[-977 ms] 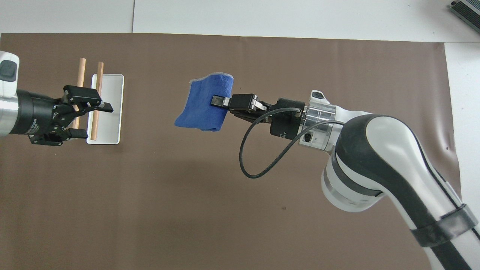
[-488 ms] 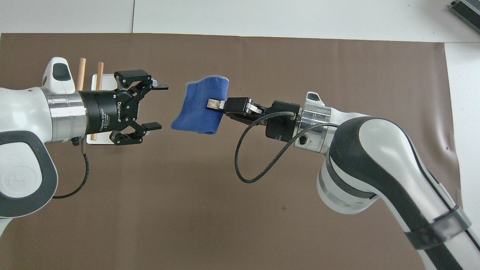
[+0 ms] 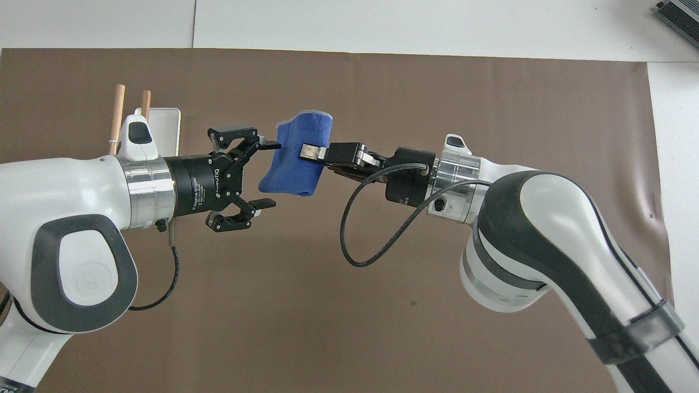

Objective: Right arm passes towel to left arm to hang

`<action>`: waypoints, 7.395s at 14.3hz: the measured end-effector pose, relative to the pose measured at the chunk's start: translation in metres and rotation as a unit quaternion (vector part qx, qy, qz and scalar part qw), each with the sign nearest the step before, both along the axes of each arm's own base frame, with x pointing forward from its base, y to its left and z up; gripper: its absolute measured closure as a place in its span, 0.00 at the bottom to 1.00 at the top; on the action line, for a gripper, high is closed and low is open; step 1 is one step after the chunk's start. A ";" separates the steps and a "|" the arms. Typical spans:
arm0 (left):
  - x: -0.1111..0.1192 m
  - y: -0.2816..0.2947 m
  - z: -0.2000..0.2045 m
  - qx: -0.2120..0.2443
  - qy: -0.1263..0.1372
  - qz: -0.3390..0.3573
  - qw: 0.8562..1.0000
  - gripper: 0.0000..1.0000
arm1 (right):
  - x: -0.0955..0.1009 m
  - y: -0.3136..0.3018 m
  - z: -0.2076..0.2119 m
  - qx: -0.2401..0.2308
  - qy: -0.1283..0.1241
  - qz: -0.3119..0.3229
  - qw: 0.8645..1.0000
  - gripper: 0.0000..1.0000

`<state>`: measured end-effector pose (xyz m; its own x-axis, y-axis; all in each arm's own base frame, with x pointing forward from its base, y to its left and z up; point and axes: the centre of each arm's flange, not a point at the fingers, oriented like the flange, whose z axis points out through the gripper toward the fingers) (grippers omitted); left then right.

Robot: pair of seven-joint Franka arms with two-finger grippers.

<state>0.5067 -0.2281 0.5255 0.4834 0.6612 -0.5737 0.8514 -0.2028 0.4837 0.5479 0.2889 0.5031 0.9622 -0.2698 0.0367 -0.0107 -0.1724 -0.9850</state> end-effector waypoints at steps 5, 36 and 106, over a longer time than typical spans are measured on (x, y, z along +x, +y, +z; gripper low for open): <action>-0.010 0.008 -0.002 -0.017 0.009 0.016 1.000 0.17 | 0.000 0.000 0.000 0.000 0.000 0.000 1.000 0.96; 0.056 0.157 -0.029 0.273 -0.103 0.005 0.957 0.98 | 0.048 -0.145 -0.056 -0.449 -0.167 -0.002 0.878 0.00; 0.061 0.195 0.102 0.400 -0.146 -0.464 0.777 0.00 | -0.012 -0.331 0.130 -0.631 0.160 0.028 0.759 0.00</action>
